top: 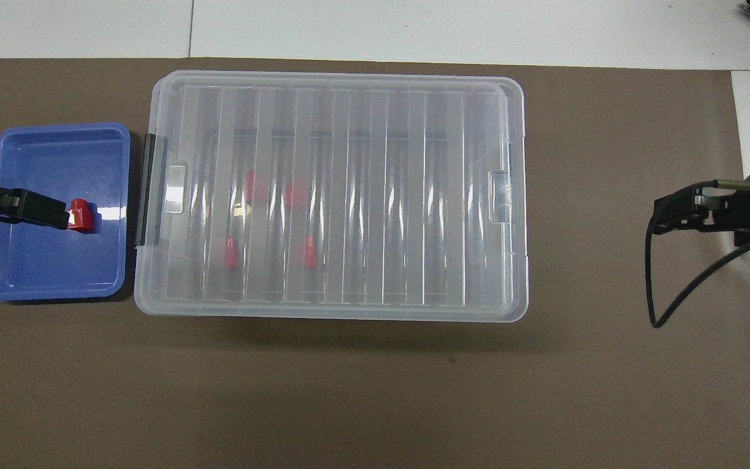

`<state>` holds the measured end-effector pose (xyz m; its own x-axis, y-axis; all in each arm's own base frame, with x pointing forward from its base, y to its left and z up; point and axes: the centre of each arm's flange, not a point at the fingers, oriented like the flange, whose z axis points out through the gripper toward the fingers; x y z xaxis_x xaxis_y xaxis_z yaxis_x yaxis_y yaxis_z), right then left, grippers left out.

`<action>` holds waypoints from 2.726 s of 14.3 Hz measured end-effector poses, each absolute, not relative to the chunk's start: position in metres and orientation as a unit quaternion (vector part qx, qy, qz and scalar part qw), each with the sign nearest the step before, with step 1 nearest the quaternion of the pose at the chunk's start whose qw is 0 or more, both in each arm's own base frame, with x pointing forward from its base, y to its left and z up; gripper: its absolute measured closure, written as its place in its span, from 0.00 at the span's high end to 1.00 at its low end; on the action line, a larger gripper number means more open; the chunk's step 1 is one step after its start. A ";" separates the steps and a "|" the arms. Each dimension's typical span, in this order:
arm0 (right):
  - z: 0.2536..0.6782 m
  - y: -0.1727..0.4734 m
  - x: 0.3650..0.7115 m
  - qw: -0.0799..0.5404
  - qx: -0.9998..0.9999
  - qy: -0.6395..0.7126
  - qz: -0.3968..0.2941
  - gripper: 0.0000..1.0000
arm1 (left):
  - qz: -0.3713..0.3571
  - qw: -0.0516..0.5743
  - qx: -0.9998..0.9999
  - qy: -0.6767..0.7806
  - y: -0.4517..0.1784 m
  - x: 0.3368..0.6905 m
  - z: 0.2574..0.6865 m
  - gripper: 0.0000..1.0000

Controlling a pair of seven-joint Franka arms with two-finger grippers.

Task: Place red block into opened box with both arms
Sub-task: 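Move the right gripper to the clear lid's nearest edge and grip it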

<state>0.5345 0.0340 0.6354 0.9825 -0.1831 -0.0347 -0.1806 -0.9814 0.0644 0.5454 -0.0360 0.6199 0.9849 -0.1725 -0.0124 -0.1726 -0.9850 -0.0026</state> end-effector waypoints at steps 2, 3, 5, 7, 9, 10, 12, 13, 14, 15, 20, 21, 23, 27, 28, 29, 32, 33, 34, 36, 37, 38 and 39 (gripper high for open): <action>0.635 0.034 0.535 0.030 0.995 -0.091 -0.020 1.00 | 0.006 0.002 -0.996 0.087 -0.036 0.545 0.620 1.00; 0.636 0.034 0.535 0.030 0.995 -0.091 -0.018 1.00 | 0.006 0.002 -0.996 0.087 -0.036 0.545 0.620 1.00; 0.637 0.034 0.536 0.029 0.995 -0.091 -0.014 1.00 | 0.006 0.002 -0.996 0.087 -0.036 0.545 0.620 1.00; 0.637 0.034 0.536 0.029 0.995 -0.091 -0.012 1.00 | 0.006 0.002 -0.996 0.087 -0.036 0.545 0.620 1.00; 0.636 0.034 0.537 0.029 0.995 -0.091 -0.011 1.00 | 0.006 0.002 -0.996 0.087 -0.036 0.545 0.620 1.00; 0.632 0.034 0.537 0.029 0.995 -0.090 -0.012 1.00 | 0.006 0.002 -0.996 0.087 -0.036 0.545 0.620 1.00; 0.622 0.035 0.542 0.028 0.996 -0.089 -0.004 1.00 | 0.006 0.002 -0.996 0.087 -0.036 0.545 0.620 1.00; 0.616 0.037 0.545 0.027 0.996 -0.087 0.004 1.00 | 0.006 0.002 -0.996 0.087 -0.036 0.545 0.620 1.00; 0.609 0.040 0.548 0.025 0.996 -0.084 0.012 1.00 | 0.006 0.002 -0.996 0.087 -0.036 0.545 0.620 1.00; 0.602 0.043 0.551 0.024 0.996 -0.081 0.019 1.00 | 0.006 0.002 -0.996 0.087 -0.036 0.545 0.620 1.00; 0.556 0.086 0.568 0.016 0.998 -0.041 0.041 1.00 | 0.006 0.002 -0.996 0.087 -0.036 0.545 0.620 1.00; 0.546 0.095 0.573 0.015 0.998 -0.034 0.043 1.00 | 0.006 0.002 -0.996 0.087 -0.036 0.545 0.620 1.00; 0.528 0.109 0.582 0.012 0.999 -0.023 0.044 1.00 | 0.006 0.002 -0.996 0.087 -0.036 0.545 0.620 1.00; 0.504 0.126 0.594 0.008 0.999 -0.009 0.048 1.00 | 0.006 0.002 -0.996 0.087 -0.036 0.545 0.620 1.00; 0.498 0.130 0.596 0.007 0.999 -0.006 0.050 1.00 | 0.006 0.002 -0.996 0.087 -0.036 0.545 0.620 1.00; 0.490 0.134 0.599 0.006 0.999 -0.003 0.050 1.00 | 0.006 0.002 -0.996 0.087 -0.036 0.545 0.620 1.00; 0.471 0.143 0.605 0.006 0.999 0.003 0.043 1.00 | 0.006 0.002 -0.996 0.087 -0.036 0.545 0.620 1.00; 0.467 0.143 0.605 0.006 0.999 0.004 0.040 1.00 | 0.006 0.002 -0.996 0.087 -0.036 0.545 0.620 1.00; 0.464 0.144 0.606 0.006 0.999 0.004 0.038 1.00 | 0.006 0.002 -0.996 0.087 -0.036 0.545 0.620 1.00; 0.463 0.143 0.606 0.007 0.999 0.003 0.036 1.00 | 0.006 0.002 -0.996 0.087 -0.036 0.545 0.620 1.00; 0.462 0.143 0.606 0.007 0.999 0.003 0.036 1.00 | 0.006 0.002 -0.996 0.087 -0.036 0.545 0.620 1.00; 0.462 0.141 0.607 0.007 0.999 0.002 0.035 1.00 | 0.006 0.002 -0.996 0.087 -0.036 0.545 0.620 1.00; 0.462 0.139 0.607 0.007 0.999 0.000 0.034 1.00 | 0.006 0.002 -0.996 0.086 -0.036 0.545 0.620 1.00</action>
<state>0.6068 0.1394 0.4617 0.9976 0.0009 0.0688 -0.0001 -0.9999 0.0147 0.5453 -0.0359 0.6203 0.9850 -0.1723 -0.0116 -0.1723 -0.9850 -0.0027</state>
